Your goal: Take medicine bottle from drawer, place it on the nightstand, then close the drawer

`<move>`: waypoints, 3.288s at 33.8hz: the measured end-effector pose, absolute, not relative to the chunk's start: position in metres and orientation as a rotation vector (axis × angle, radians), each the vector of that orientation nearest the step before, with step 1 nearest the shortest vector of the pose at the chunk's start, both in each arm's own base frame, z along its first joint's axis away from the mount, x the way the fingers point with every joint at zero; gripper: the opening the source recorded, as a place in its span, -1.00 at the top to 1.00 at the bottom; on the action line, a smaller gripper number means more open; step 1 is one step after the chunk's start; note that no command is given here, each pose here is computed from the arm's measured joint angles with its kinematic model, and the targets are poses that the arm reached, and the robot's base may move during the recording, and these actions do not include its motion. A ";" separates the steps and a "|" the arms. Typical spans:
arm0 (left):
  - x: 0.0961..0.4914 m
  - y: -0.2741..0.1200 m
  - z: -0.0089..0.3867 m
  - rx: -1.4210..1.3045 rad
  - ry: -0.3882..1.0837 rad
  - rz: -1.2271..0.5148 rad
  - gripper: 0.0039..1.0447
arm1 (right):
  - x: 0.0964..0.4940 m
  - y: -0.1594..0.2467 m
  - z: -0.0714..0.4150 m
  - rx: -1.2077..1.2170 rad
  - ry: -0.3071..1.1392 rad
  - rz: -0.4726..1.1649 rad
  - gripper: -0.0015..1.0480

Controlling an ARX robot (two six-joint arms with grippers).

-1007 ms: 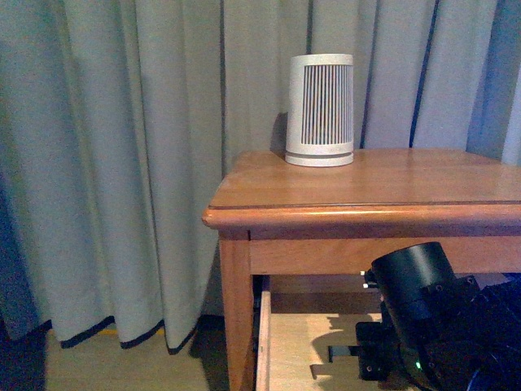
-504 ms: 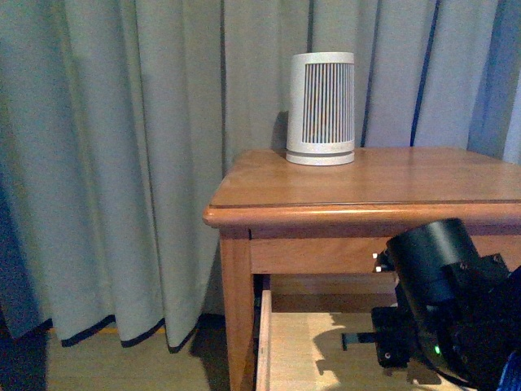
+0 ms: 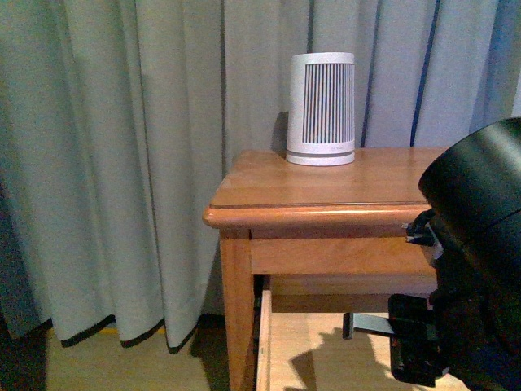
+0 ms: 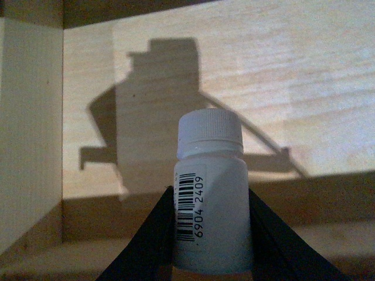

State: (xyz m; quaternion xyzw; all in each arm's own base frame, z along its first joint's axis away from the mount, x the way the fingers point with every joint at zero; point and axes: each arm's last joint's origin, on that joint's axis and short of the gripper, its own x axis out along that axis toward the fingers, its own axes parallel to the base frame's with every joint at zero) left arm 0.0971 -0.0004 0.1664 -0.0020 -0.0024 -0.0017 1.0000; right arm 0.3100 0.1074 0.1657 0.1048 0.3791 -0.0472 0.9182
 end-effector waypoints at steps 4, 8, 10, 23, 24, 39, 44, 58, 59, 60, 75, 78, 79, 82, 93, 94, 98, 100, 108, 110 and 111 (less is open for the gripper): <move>0.097 0.000 0.166 -0.004 -0.005 -0.003 -0.88 | 0.294 0.103 0.192 0.205 0.693 -0.112 0.44; 0.097 0.000 0.166 -0.004 -0.005 -0.004 -0.88 | 0.292 0.086 0.246 0.163 0.431 -0.175 0.44; 0.097 0.000 0.166 -0.004 -0.005 -0.003 -0.88 | 0.296 0.075 0.277 0.139 0.330 -0.192 0.44; 0.097 0.000 0.166 -0.004 -0.005 -0.003 -0.88 | 0.403 0.006 0.319 0.101 0.314 -0.347 0.45; 0.097 0.000 0.166 -0.004 -0.005 -0.003 -0.88 | 0.411 0.002 0.315 0.110 0.337 -0.367 0.45; 0.097 0.000 0.166 -0.004 -0.005 -0.004 -0.88 | 0.453 -0.006 0.267 0.126 0.434 -0.393 -0.25; 0.097 0.000 0.166 -0.004 -0.005 -0.004 -0.88 | 0.440 -0.006 0.288 0.111 0.336 -0.393 -0.75; 0.097 0.000 0.166 -0.004 -0.005 -0.004 -0.88 | 0.250 0.017 0.304 0.172 0.175 -0.290 -0.87; 0.097 0.000 0.166 -0.004 -0.005 -0.004 -0.88 | 0.242 0.018 0.296 0.181 0.191 -0.274 -0.87; 0.097 0.000 0.166 -0.004 -0.005 -0.004 -0.88 | 0.230 0.021 0.283 0.201 0.216 -0.246 -0.87; 0.097 0.000 0.166 -0.004 -0.005 -0.004 -0.88 | 0.163 0.041 0.141 0.206 0.532 -0.172 -0.87; 0.097 0.000 0.166 -0.004 -0.005 -0.004 -0.88 | 0.171 0.040 0.127 0.196 0.551 -0.196 -0.87; 0.097 0.000 0.166 -0.004 -0.005 -0.004 -0.88 | 0.176 0.040 0.122 0.187 0.552 -0.204 -0.87; 0.097 0.000 0.166 -0.004 -0.005 -0.004 -0.88 | 0.188 0.039 0.111 0.170 0.569 -0.211 -0.87; 0.097 0.000 0.166 -0.004 -0.005 -0.003 -0.88 | 0.239 0.036 0.090 0.073 0.535 -0.272 -0.87; 0.097 0.000 0.166 -0.004 -0.005 -0.004 -0.88 | 0.244 0.035 0.090 0.063 0.522 -0.282 -0.87; 0.097 0.000 0.166 -0.004 -0.005 -0.004 -0.88 | 0.275 0.026 0.089 0.031 0.457 -0.343 -0.87; 0.097 0.000 0.166 -0.004 -0.005 -0.004 -0.88 | 0.294 0.021 0.090 0.010 0.417 -0.363 -0.87; 0.097 0.000 0.166 -0.004 -0.005 -0.004 -0.88 | 0.352 0.008 0.096 -0.110 0.357 -0.397 -0.87; 0.097 0.000 0.166 -0.004 -0.005 -0.004 -0.88 | 0.361 0.005 0.099 -0.126 0.345 -0.401 -0.87; 0.097 0.000 0.166 -0.004 -0.005 -0.004 -0.88 | 0.366 0.003 0.101 -0.137 0.340 -0.402 -0.87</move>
